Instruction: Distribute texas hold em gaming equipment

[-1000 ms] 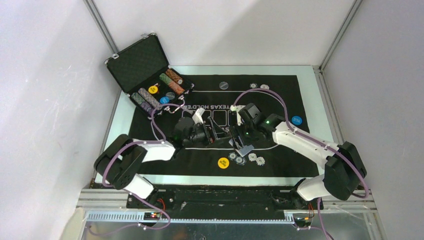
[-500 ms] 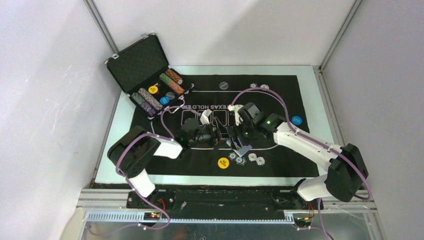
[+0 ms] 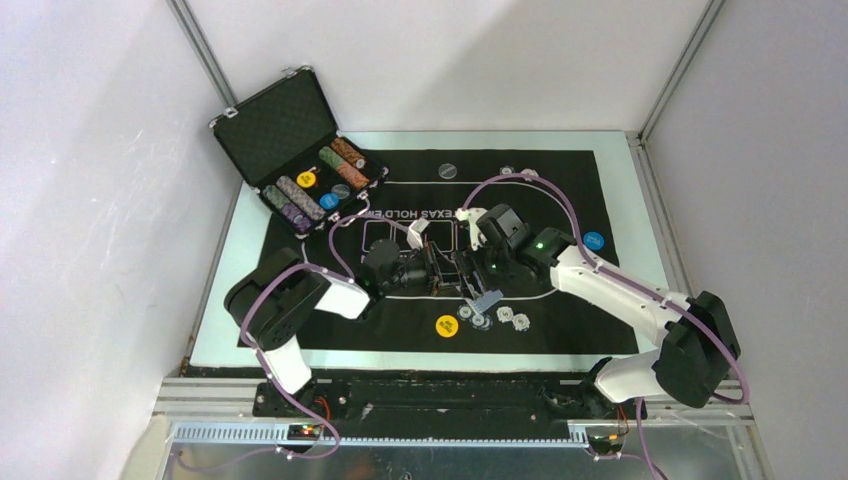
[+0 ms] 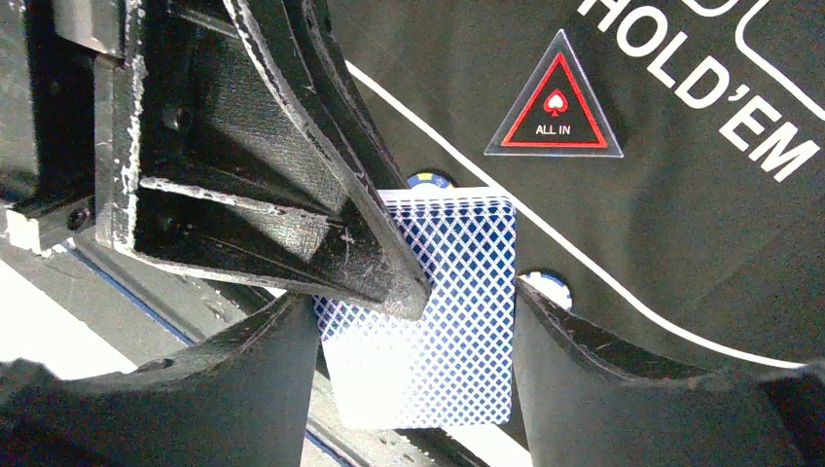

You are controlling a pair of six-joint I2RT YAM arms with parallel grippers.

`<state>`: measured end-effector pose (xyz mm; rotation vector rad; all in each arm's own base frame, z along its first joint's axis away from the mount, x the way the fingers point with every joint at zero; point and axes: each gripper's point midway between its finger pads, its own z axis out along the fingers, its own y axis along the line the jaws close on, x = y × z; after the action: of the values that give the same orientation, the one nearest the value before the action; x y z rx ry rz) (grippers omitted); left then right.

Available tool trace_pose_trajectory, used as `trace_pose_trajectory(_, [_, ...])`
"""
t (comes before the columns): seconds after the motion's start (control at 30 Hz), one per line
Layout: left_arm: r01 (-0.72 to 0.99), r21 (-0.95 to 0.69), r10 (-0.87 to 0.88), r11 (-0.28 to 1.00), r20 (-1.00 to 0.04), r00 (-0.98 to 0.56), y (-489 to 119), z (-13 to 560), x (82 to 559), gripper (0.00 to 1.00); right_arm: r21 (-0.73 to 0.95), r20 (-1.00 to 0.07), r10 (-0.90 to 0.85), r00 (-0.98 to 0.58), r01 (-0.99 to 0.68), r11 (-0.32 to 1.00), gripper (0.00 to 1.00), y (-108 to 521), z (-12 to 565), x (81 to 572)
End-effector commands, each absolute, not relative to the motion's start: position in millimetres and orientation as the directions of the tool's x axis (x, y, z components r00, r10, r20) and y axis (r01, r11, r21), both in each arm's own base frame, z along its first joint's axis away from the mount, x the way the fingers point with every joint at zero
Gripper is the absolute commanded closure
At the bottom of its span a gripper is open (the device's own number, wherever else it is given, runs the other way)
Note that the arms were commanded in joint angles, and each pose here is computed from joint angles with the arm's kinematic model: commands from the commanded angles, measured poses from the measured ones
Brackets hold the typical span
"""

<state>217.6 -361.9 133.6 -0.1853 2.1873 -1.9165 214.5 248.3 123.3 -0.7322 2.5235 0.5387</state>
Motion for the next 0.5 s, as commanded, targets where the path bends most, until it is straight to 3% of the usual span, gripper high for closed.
trace_pose_trajectory(0.0, [0.134, -0.99, -0.195, 0.04, -0.14, -0.971, -368.5, 165.8, 206.0, 0.99, 0.247, -0.63, -0.337, -0.7, -0.591, 0.768, 1.0, 262.8, 158.6, 231.7])
trace_pose_trajectory(0.1, [0.125, -0.992, -0.201, 0.029, -0.128, -0.971, -367.2, 167.7, 204.8, 1.0, 0.255, -0.632, -0.331, -0.701, -0.592, 0.765, 0.99, 264.3, 159.8, 231.5])
trace_pose_trajectory(0.17, [0.113, -0.993, -0.214, 0.028, -0.116, -0.97, -365.7, 167.5, 205.7, 1.0, 0.257, -0.629, -0.331, -0.704, -0.59, 0.765, 0.88, 264.6, 158.9, 231.3])
trace_pose_trajectory(0.23, [0.109, -0.994, -0.229, 0.03, -0.113, -0.967, -364.3, 167.7, 207.0, 1.0, 0.258, -0.625, -0.332, -0.707, -0.588, 0.767, 0.67, 264.1, 158.2, 230.5])
trace_pose_trajectory(0.27, [0.111, -0.993, -0.238, 0.034, -0.116, -0.964, -363.8, 168.2, 208.0, 1.0, 0.257, -0.622, -0.335, -0.707, -0.589, 0.767, 0.48, 263.5, 157.6, 230.1])
trace_pose_trajectory(0.33, [0.114, -0.993, -0.248, 0.041, -0.121, -0.961, -363.1, 168.6, 209.1, 1.0, 0.25, -0.62, -0.342, -0.706, -0.591, 0.767, 0.27, 261.8, 156.9, 229.2])
trace_pose_trajectory(0.47, [0.118, -0.992, -0.256, 0.045, -0.125, -0.958, -362.7, 170.4, 210.9, 1.0, 0.232, -0.612, -0.365, -0.701, -0.601, 0.765, 0.04, 259.1, 153.6, 227.2])
